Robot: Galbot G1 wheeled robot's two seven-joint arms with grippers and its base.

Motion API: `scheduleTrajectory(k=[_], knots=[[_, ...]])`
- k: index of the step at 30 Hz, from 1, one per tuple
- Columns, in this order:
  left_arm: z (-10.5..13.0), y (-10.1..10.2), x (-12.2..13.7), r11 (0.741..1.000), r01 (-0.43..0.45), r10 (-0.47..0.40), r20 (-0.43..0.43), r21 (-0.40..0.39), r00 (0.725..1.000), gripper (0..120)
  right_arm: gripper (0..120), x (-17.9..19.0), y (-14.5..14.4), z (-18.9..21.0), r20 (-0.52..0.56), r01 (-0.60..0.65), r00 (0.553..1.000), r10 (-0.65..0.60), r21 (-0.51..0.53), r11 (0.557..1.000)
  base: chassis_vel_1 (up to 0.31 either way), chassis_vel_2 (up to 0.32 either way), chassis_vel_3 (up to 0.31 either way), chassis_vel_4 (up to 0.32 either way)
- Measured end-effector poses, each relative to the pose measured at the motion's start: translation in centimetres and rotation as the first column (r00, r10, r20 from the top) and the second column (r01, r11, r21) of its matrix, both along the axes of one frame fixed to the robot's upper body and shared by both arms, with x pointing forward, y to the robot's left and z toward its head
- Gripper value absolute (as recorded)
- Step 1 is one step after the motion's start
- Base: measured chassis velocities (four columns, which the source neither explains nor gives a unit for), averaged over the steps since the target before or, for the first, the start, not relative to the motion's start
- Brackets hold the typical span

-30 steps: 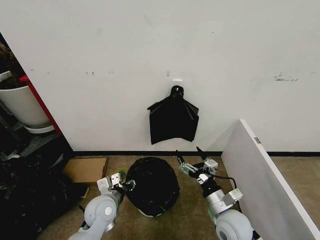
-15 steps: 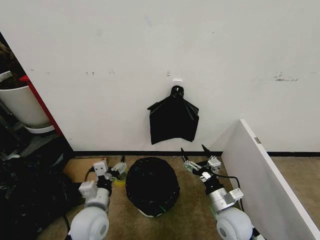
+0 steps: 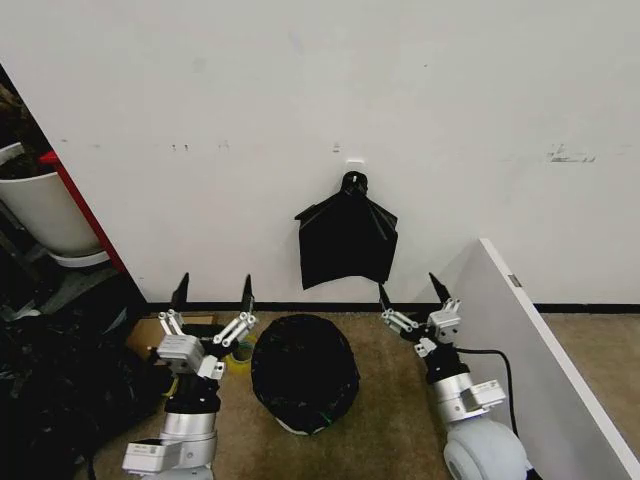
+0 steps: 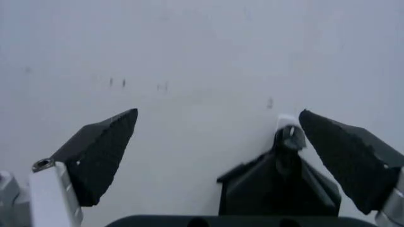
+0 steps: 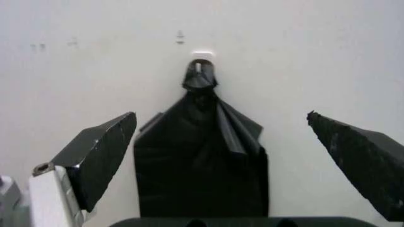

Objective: Place the garbage bag over the trash bin.

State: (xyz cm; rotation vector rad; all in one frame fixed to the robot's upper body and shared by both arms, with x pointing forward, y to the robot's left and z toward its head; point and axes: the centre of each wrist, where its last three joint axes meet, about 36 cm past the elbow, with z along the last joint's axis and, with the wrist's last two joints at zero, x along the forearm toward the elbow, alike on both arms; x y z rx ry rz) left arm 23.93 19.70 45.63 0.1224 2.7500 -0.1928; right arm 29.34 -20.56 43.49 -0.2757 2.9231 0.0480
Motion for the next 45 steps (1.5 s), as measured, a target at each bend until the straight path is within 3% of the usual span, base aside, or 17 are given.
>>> scheduleTrajectory(k=[4,6,10,13,17,21,45], knots=[[-0.5,0.5,0.1,1.000,-0.020,0.021,-0.066,0.018,0.998,100,100,0.4,-1.5,-0.5,0.013,0.063,0.998,-0.062,-0.065,0.996,0.000,0.000,0.000,0.000],[-1.6,0.7,0.5,0.999,-0.023,0.026,-0.133,0.023,0.991,100,100,1.0,-3.9,-1.4,0.042,0.090,0.995,-0.086,-0.124,0.988,0.000,0.000,0.000,0.000],[-3.7,1.3,1.5,1.000,0.002,0.004,-0.184,0.029,0.983,100,100,1.6,-6.8,-2.2,0.066,0.094,0.994,-0.084,-0.177,0.980,0.000,0.000,0.000,0.000],[-3.9,2.3,2.3,1.000,0.013,-0.016,-0.190,-0.015,0.982,100,100,1.9,-7.8,-2.2,0.042,0.059,0.998,-0.054,-0.128,0.990,0.000,0.000,0.000,0.000],[-3.7,3.4,3.0,0.999,0.004,-0.013,-0.185,-0.047,0.983,100,100,2.2,-7.9,-2.4,0.030,0.056,0.998,-0.054,-0.083,0.995,0.000,0.000,0.000,0.000],[-3.6,3.3,3.2,0.998,0.012,-0.023,-0.170,-0.068,0.985,100,100,1.6,-7.2,-2.9,0.013,0.060,0.998,-0.059,-0.049,0.997,0.000,0.000,0.000,0.000],[-3.6,2.3,3.2,0.998,0.022,-0.032,-0.167,-0.059,0.985,100,100,0.7,-6.9,-2.4,0.032,0.017,0.999,-0.014,-0.089,0.996,0.000,0.000,0.000,0.000]])
